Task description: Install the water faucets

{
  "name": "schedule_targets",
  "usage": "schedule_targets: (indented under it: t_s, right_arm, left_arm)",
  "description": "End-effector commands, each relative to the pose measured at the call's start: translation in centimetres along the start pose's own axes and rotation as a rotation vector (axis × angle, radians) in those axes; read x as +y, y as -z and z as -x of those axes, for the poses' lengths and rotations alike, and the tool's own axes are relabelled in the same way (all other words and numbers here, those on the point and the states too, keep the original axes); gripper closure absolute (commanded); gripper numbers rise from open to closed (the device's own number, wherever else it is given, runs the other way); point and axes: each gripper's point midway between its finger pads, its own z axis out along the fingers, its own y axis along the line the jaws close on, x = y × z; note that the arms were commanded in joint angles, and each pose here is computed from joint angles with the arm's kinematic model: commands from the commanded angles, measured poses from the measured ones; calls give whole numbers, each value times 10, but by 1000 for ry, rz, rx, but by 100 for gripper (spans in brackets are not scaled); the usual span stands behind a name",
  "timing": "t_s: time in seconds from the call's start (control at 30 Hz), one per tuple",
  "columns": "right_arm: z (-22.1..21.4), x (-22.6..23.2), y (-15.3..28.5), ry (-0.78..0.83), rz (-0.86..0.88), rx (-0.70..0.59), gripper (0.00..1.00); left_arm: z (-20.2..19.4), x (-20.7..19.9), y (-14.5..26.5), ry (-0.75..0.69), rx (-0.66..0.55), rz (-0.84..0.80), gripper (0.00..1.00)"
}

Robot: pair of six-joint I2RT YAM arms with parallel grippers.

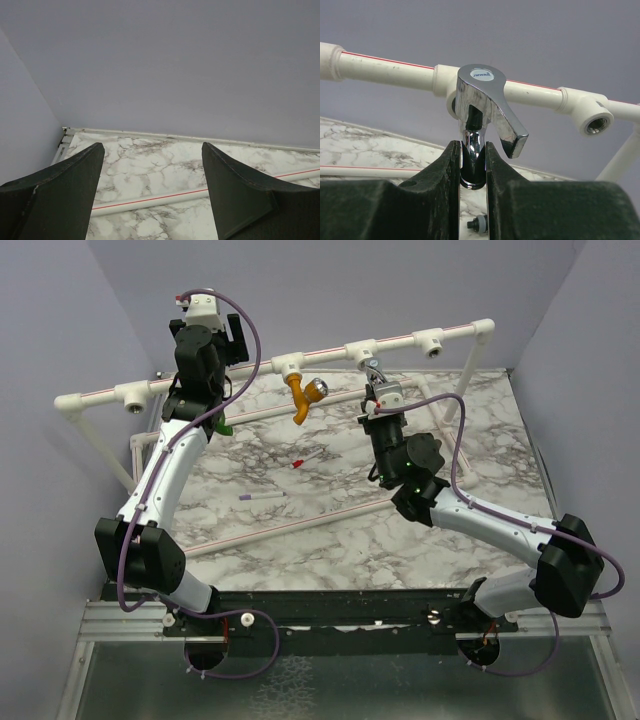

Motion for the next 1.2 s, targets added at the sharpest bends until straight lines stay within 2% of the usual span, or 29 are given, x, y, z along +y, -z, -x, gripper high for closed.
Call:
schedule_targets:
  t_s: [0.0,0.7,1.17]
  right_arm:
    - [3,-6,0,-25,-15,-6,99]
    - [3,-4,-3,-18,-13,8,99]
    - [20,3,-13,-61,16,-2,99]
  left_arm:
    - [-128,2,7,-104,376,-4,20]
    - [-128,3,8,-109,377,-1,20]
    - [-131,1,8,-111,382,-8,20]
